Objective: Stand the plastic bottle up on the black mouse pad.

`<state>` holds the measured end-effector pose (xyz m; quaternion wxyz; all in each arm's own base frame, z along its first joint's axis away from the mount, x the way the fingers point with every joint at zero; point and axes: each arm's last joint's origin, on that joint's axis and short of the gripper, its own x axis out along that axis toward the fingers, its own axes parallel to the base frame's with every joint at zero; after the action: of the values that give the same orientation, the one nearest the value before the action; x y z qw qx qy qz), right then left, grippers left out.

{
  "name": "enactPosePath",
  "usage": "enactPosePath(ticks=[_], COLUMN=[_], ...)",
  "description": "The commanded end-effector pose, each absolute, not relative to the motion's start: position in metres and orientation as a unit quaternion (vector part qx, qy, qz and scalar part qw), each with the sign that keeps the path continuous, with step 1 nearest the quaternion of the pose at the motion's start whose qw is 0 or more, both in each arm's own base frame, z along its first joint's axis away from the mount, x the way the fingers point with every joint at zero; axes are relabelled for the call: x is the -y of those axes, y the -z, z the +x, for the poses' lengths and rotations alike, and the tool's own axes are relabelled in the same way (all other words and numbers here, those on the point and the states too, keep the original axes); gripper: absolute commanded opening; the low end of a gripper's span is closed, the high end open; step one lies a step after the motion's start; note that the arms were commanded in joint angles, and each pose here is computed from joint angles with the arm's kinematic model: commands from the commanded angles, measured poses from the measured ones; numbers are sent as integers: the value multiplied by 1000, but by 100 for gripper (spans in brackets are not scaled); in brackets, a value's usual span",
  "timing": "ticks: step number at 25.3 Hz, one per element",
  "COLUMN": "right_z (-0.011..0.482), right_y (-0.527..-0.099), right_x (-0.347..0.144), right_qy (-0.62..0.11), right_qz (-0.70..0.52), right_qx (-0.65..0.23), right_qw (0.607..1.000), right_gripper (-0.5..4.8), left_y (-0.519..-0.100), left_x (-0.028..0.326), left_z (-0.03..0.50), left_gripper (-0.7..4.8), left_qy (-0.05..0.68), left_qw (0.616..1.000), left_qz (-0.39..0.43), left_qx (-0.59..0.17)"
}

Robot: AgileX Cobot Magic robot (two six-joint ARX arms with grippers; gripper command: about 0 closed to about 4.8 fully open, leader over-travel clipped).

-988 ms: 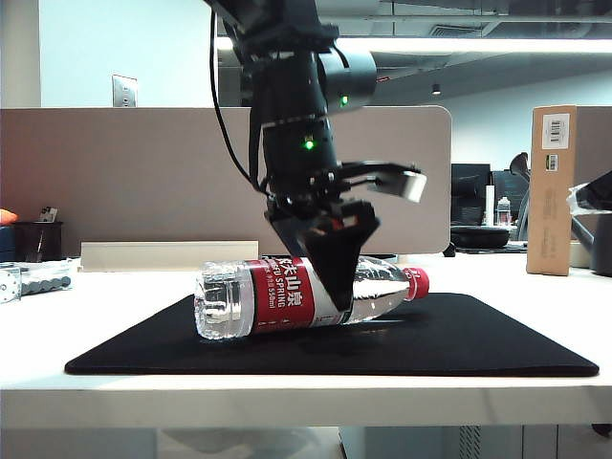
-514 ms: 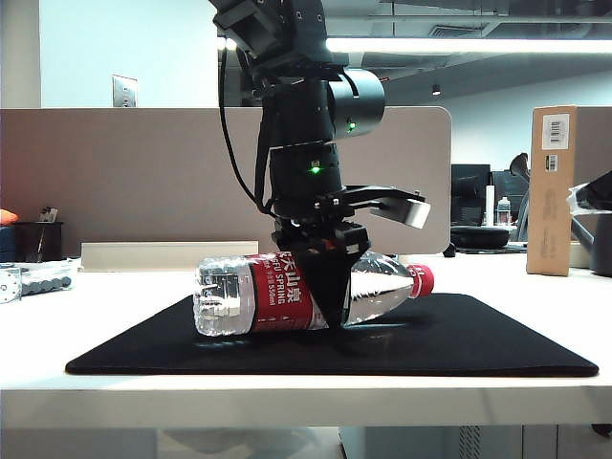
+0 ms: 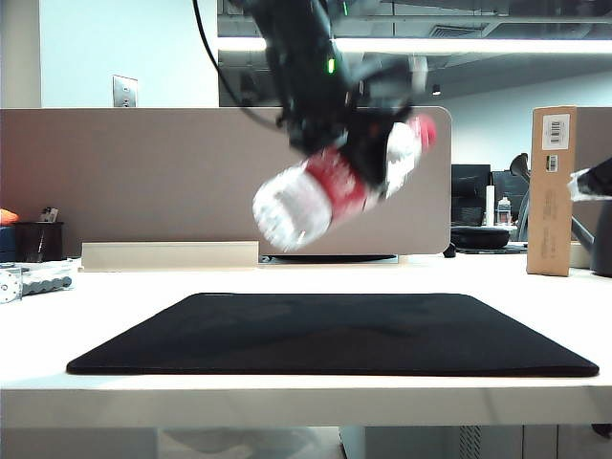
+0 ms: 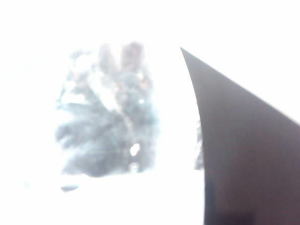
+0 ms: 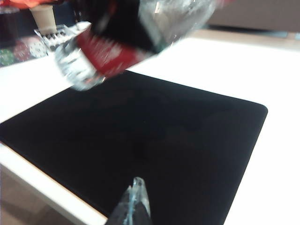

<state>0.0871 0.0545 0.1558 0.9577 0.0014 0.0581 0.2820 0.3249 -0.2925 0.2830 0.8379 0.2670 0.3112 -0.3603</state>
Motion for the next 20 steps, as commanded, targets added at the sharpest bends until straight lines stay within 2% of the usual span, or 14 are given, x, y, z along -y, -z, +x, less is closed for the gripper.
enactPosePath(ticks=[1, 3, 7, 12, 16, 20], right_z=[87, 87, 87, 87, 87, 87], right_y=[-157, -157, -157, -157, -157, -157], right_x=[-54, -54, -54, -54, -54, -54], right_qy=[-282, -282, -282, -282, -282, -282], right_qz=[6, 6, 6, 6, 6, 6], right_qx=[-48, -49, -49, -48, -49, -49], right_qw=[958, 958, 958, 958, 958, 958], right_gripper=[-1, -1, -1, -1, -1, -1], left_y=[-305, -302, -270, -252, -239, -224], left_x=[291, 293, 292, 285, 284, 281], left_z=[330, 329, 313, 296, 278, 272], left_gripper=[-5, -5, -5, -5, -5, -5], left_qy=[345, 343, 347, 348, 307, 309], left_qw=[890, 901, 929, 936, 949, 949], left_qz=[192, 164, 57, -43, -47, -30], left_qx=[-229, -206, -114, -15, 59, 56])
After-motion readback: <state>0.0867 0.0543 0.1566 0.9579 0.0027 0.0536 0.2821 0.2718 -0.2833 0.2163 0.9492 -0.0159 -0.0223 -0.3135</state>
